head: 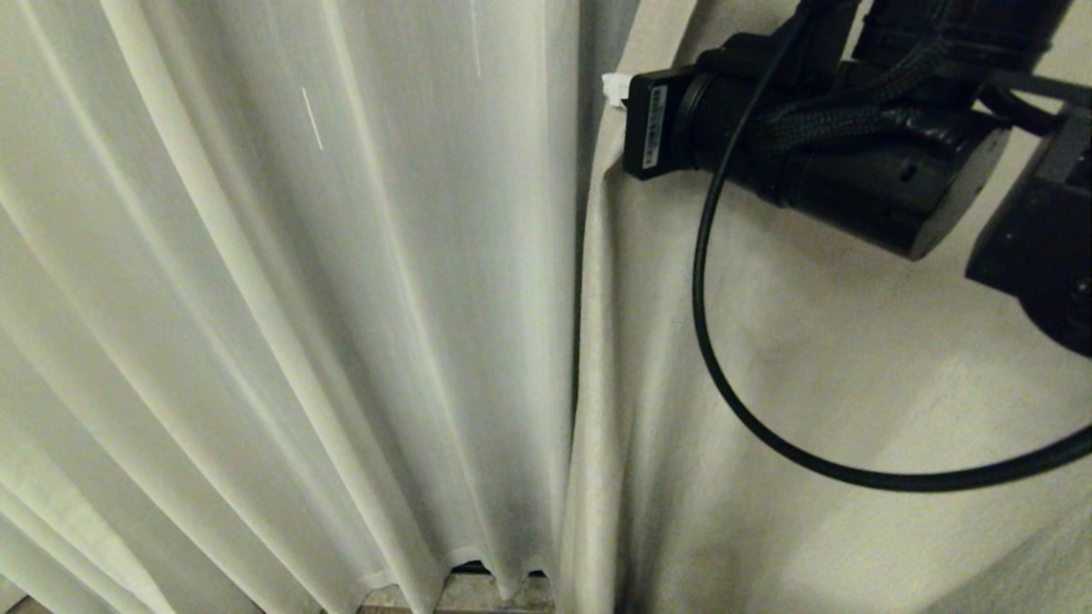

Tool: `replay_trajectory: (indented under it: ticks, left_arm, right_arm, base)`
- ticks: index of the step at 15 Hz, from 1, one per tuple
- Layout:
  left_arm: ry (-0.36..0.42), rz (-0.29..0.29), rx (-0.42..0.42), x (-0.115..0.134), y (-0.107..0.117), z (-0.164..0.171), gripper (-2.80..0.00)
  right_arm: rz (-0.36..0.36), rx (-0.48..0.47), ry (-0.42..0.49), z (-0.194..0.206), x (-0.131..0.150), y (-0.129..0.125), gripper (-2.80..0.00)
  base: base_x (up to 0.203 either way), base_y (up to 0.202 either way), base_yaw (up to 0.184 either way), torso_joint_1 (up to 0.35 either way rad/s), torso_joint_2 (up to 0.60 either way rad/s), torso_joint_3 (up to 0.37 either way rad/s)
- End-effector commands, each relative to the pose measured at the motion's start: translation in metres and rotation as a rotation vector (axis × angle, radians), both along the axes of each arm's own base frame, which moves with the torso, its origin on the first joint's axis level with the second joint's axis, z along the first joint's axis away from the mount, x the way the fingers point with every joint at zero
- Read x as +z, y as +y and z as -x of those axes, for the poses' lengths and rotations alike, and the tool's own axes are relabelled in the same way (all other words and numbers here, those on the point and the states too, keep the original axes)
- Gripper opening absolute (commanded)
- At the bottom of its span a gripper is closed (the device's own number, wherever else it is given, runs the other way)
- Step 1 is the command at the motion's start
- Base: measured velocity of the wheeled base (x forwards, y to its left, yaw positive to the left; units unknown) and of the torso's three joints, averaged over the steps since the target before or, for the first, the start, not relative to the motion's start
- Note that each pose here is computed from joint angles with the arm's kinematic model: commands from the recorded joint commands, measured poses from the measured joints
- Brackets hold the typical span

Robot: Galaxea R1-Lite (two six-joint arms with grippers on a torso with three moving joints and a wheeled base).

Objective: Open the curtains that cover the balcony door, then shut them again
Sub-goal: Close the outer curtains on both sides

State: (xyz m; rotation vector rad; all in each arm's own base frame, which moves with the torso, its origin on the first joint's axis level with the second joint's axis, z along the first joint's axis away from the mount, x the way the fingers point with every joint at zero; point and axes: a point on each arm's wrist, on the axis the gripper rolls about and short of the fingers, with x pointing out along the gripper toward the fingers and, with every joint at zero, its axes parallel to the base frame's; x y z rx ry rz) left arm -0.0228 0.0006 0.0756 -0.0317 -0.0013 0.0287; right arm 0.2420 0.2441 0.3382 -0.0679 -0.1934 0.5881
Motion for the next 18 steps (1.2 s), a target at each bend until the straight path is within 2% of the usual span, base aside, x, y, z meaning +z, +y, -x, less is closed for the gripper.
replay_trajectory:
  ticks: [1, 7, 18]
  left_arm:
    - [-0.001, 0.001, 0.0, 0.0, 0.0, 0.0, -2.8]
    - [-0.001, 0.001, 0.001, 0.0, 0.0, 0.0, -2.8]
    - [-0.001, 0.001, 0.001, 0.0, 0.0, 0.0, -2.8]
  right_arm:
    - [-0.001, 0.006, -0.002, -0.002, -0.004, 0.006, -2.8]
    - [-0.038, 0.025, -0.033, -0.001, -0.004, 0.013, -2.8]
    - [-0.045, 0.087, -0.043, 0.005, -0.011, 0.043, -2.8]
  base:
    - [0.0, 0.0, 0.0, 0.0, 0.0, 0.0]
    - [0.0, 0.0, 0.0, 0.0, 0.0, 0.0]
    - [0.0, 0.0, 0.0, 0.0, 0.0, 0.0]
